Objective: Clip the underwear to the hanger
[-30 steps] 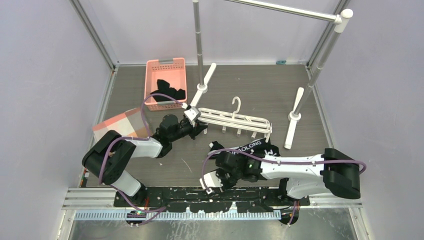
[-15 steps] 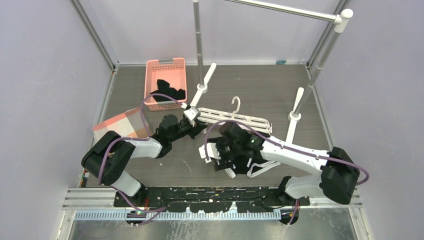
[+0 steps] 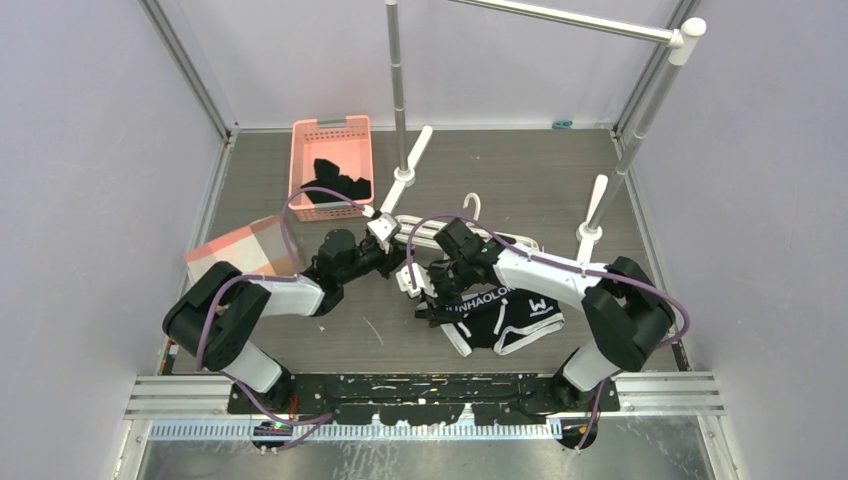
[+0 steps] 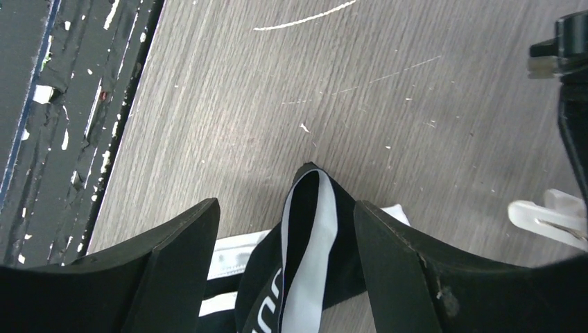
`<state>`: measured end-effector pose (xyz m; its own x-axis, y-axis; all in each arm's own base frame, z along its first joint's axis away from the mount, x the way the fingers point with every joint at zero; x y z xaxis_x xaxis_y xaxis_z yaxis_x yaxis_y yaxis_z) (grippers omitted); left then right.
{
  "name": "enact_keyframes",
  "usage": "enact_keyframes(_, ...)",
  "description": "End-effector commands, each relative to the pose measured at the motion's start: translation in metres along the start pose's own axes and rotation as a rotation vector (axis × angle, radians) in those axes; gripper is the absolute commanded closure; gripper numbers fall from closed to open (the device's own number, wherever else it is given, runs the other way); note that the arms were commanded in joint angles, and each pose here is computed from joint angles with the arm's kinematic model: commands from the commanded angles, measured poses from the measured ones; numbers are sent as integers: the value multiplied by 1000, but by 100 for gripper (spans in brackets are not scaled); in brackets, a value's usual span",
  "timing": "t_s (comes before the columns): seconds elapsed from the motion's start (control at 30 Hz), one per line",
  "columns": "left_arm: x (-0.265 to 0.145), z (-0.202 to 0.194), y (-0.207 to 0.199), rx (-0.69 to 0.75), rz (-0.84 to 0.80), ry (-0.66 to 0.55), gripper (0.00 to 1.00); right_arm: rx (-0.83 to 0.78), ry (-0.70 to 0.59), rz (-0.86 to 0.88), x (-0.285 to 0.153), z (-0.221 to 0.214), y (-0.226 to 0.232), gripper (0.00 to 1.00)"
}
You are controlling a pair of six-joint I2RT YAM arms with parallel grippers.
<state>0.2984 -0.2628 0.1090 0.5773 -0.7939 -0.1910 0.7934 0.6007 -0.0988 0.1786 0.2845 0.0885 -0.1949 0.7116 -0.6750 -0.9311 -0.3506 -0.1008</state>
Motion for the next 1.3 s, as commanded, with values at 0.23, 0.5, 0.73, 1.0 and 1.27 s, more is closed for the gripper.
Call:
enact_keyframes(0.23,-2,29,4,65,11,-92,100,-28,-8,15,11,-6,-10,30)
enact_keyframes(0.5,-2,30,4,68,13,-92,100,3,23,-15,9,-21,-10,34)
enact_keyframes(0.73,-3,29,4,68,13,-87,100,28,23,-25,7,-24,-9,42)
enact_keyframes(1.0,-2,31,4,70,9,-91,100,51,16,-43,6,-26,-7,55)
enact_keyframes(1.27,-3,30,3,68,7,-87,100,64,-4,-77,7,-23,-12,69)
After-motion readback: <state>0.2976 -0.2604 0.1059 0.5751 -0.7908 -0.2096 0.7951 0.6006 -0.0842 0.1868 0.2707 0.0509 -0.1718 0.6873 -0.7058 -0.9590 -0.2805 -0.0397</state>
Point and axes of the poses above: each gripper's point midway between its finger pads, its own x axis out along the fingers, its own y axis along the line the jaws close on, z = x × y, the point moved 2 cm from there along -x, back along the fingers, and after that the axes turned 3 degrees about -x, right-handed, at the moved point
